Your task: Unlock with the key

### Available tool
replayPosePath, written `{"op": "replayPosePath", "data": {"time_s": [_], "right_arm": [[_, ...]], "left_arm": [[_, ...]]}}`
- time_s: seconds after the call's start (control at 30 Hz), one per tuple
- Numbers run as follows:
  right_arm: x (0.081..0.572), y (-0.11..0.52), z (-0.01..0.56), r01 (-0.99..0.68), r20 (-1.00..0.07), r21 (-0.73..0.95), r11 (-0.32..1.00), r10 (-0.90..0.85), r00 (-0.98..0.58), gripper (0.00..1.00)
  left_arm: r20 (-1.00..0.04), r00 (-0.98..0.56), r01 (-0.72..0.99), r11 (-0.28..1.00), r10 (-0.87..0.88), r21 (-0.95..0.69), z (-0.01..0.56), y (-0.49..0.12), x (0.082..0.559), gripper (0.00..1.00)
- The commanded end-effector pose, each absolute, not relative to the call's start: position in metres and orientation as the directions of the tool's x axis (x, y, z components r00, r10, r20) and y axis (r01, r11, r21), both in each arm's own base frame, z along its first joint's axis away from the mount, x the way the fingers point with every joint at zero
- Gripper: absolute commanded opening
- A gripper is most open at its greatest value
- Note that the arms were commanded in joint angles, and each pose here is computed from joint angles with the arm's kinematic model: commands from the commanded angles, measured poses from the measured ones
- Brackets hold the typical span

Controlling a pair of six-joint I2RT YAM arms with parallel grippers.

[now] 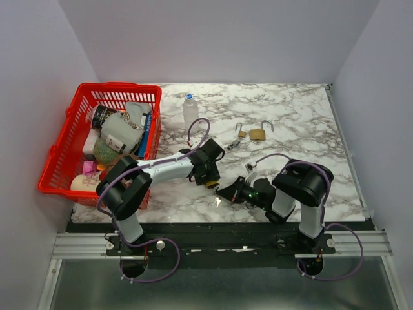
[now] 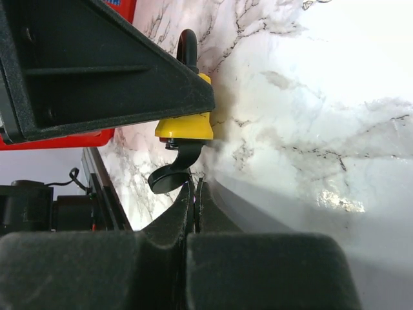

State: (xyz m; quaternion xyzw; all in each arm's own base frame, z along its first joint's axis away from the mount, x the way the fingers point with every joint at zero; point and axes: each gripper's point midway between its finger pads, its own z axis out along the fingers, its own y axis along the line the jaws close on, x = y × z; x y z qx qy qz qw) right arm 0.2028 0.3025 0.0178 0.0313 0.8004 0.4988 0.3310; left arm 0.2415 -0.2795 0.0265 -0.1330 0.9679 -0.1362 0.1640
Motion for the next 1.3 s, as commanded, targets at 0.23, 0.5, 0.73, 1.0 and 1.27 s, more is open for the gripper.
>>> {"op": "replayPosePath", "data": {"time_s": [0.23,0.5,0.73,1.0,1.27], "right_arm": [[0.21,0.285,0.038,-0.345,-0.568,0.794,0.5,0.409,-0.715,0.01],[0.177,0.286,0.053,-0.406,-0.562,0.804,0.433,0.333,-0.757,0.01],[0.178,0.261,0.074,-0.437,-0.643,0.742,0.508,0.357,-0.677,0.01],[0.203,0.219,0.113,-0.462,-0.822,0.525,0.715,0.286,-0.492,0.01],[0.205,0.195,0.083,-0.373,-0.802,0.427,0.823,0.155,-0.577,0.01]], "left_arm": [[-0.239,-0.932,-0.257,0.962,-0.272,-0.091,0.012,-0.227,0.25,0.0],[-0.246,-0.925,-0.271,0.956,-0.291,-0.109,0.015,-0.233,0.272,0.0],[-0.253,-0.928,-0.232,0.957,-0.272,-0.175,0.025,-0.248,0.277,0.0],[-0.31,-0.928,-0.038,0.879,-0.208,-0.476,0.078,-0.304,0.288,0.0],[-0.458,-0.884,0.287,0.666,-0.093,-0.688,0.144,-0.349,0.282,0.0]]}}
